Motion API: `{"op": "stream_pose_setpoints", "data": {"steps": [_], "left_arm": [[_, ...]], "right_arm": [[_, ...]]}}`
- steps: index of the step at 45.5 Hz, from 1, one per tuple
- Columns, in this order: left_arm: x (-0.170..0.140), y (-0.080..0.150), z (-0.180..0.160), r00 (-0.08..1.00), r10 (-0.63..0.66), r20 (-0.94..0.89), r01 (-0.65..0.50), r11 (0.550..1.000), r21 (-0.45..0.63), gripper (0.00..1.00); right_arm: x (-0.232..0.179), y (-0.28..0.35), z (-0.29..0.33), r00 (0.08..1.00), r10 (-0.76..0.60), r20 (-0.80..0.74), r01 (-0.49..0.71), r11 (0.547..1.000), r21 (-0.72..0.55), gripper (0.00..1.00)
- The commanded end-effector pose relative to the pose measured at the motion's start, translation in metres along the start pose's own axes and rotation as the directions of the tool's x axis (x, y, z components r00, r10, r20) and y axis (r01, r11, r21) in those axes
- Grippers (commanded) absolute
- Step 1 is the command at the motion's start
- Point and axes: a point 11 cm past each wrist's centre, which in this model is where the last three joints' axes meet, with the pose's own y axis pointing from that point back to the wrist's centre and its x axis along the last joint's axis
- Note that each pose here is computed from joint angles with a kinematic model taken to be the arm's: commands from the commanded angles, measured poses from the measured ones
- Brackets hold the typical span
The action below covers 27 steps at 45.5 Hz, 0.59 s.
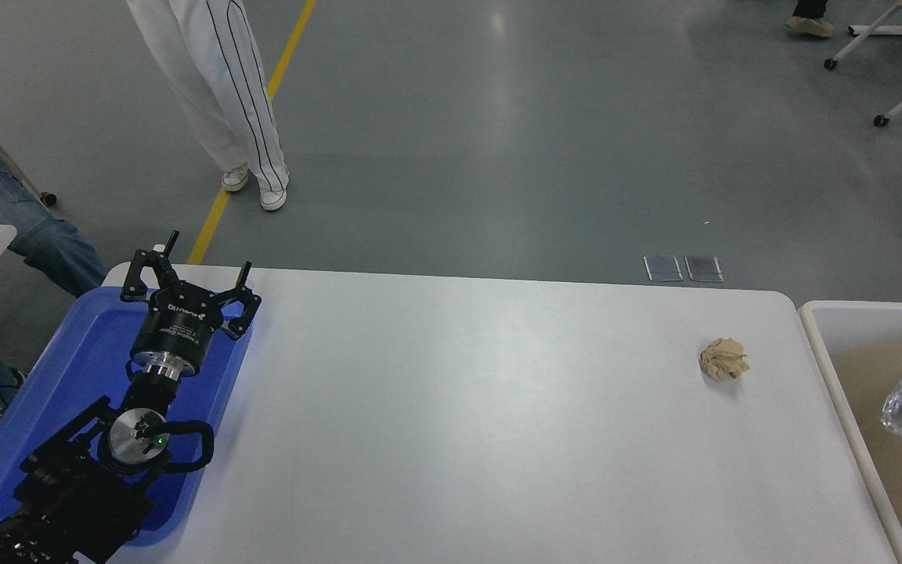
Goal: Pick up foil plate and place in dustbin
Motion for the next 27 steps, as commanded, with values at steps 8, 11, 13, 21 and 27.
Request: {"op": "stream_pose_setpoints", "data": {"steps": [8, 11, 13, 21, 27], "left_arm": [[0.000, 0.000, 0.000, 1.000, -0.001, 0.000, 0.001, 1.000, 0.000, 1.00], [0.000, 0.000, 0.000, 1.000, -0.001, 0.000, 0.001, 1.000, 0.000, 1.00], [0.000, 0.000, 0.000, 1.000, -0.001, 0.000, 0.001, 1.000, 0.000, 1.00], [0.000, 0.000, -0.001, 1.000, -0.001, -0.002, 0.001, 1.000, 0.000, 1.00], [0.000, 0.000, 0.000, 1.000, -0.001, 0.000, 0.001, 1.000, 0.000, 1.00]], "right_arm": [[-0.021, -0.041, -0.026, 0.948, 0.302, 0.095, -0.306, 0.952, 0.021, 0.00], [-0.020, -0.045, -0.025, 0.928, 0.353, 0.116, -0.356, 0.934, 0.008, 0.00], [-0.022, -0.048, -0.028, 0.922, 0.363, 0.138, -0.368, 0.930, 0.010, 0.00], [-0.024, -0.054, -0.025, 0.901, 0.407, 0.147, -0.411, 0.911, -0.002, 0.00], [-0.034, -0.059, -0.023, 0.891, 0.420, 0.175, -0.425, 0.905, -0.011, 0.00]]}}
